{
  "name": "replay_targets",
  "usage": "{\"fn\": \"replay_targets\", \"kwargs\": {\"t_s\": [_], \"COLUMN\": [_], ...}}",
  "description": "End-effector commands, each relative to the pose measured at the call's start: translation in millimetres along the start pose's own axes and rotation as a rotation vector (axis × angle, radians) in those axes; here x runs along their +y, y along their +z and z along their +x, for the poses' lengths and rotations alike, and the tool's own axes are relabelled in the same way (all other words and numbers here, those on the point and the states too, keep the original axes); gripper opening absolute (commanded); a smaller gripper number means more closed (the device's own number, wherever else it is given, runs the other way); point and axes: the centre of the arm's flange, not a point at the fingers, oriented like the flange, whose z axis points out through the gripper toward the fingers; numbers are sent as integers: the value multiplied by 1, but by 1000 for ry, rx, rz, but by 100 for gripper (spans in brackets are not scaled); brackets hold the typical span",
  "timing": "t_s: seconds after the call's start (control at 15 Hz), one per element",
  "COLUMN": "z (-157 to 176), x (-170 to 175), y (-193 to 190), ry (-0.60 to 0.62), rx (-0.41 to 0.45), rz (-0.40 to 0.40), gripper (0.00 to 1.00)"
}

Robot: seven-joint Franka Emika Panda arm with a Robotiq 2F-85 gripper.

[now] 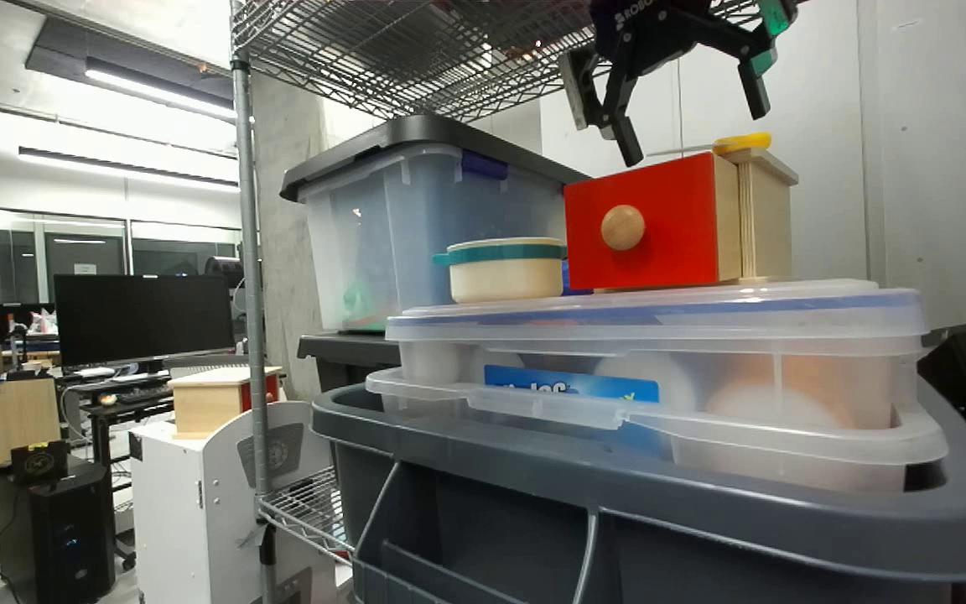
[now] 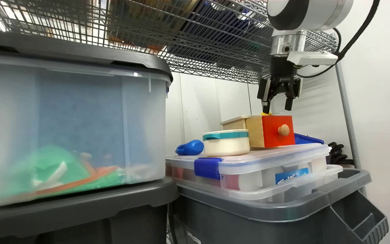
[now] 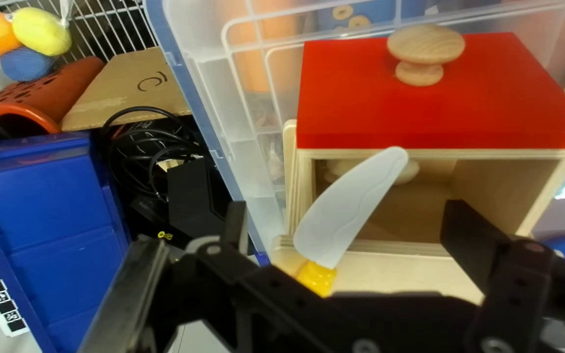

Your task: Put the brown plush, the teddy toy and the white toy in the drawer, and the scissors in the white container

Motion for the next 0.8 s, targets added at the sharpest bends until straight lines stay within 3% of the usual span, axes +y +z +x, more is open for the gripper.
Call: {"fn": "replay_targets", "kwargs": {"t_s": [0.0,0.33,0.4,0.47,0.67,0.73], "z": [5,6,7,7,7,7], "x": [3,3,3,3,4,4], "y": [3,4,4,4,3,3], "ry": [9,8,8,8,8,9], "rx": [5,2,1,1,3,4], "rz": [6,5,4,4,4,4], "gripper": [100,78,79,73,75,68]}}
